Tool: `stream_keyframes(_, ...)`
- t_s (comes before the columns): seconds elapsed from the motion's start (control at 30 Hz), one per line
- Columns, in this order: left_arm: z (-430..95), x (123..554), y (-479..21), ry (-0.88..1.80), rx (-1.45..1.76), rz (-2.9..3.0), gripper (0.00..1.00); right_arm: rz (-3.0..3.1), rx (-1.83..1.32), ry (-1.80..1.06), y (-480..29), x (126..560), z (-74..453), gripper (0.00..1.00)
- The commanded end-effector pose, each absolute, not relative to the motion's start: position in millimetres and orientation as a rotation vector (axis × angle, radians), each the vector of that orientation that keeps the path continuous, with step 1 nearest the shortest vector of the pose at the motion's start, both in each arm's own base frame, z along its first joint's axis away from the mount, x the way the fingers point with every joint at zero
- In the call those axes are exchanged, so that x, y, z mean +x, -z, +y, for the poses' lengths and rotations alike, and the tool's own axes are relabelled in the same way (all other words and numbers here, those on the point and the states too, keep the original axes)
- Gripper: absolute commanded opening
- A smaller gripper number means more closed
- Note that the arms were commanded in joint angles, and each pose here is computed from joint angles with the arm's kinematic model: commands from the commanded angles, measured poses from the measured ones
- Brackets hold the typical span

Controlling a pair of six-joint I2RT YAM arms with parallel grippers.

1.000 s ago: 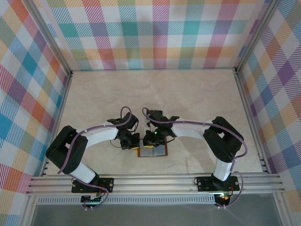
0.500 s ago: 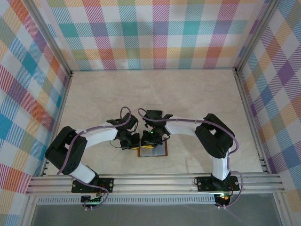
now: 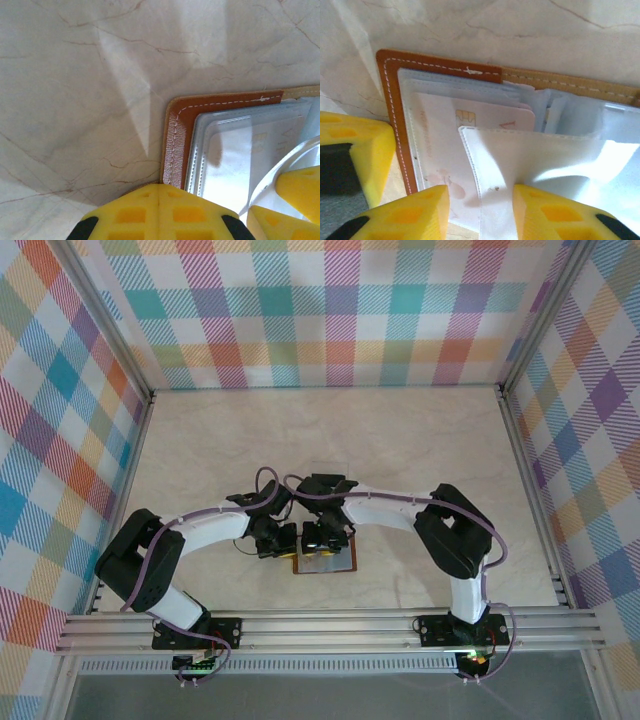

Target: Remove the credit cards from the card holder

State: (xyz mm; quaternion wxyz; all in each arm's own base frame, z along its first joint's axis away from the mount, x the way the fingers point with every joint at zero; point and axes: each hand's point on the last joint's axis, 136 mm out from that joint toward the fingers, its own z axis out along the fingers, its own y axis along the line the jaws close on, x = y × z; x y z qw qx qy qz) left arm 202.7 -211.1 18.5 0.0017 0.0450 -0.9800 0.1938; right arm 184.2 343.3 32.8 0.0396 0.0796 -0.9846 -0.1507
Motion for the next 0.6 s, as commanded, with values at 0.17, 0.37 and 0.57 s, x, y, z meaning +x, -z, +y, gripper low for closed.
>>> stream_keyframes(0.17,-199.4,189.7,-12.2,-0.543,0.152,-3.048,0.06,-3.055,0.292,0.222,-30.1,182.9,322.9,0.49)
stream_keyframes(0.37,-201.0,190.9,-13.4,-0.551,0.145,-3.050,0.06,-3.064,0.298,0.219,-32.7,183.7,322.7,0.53)
stream_keyframes(0.57,-201.4,190.8,-11.6,-0.549,0.142,-3.046,0.06,-3.069,0.294,0.204,-31.3,184.8,320.9,0.55)
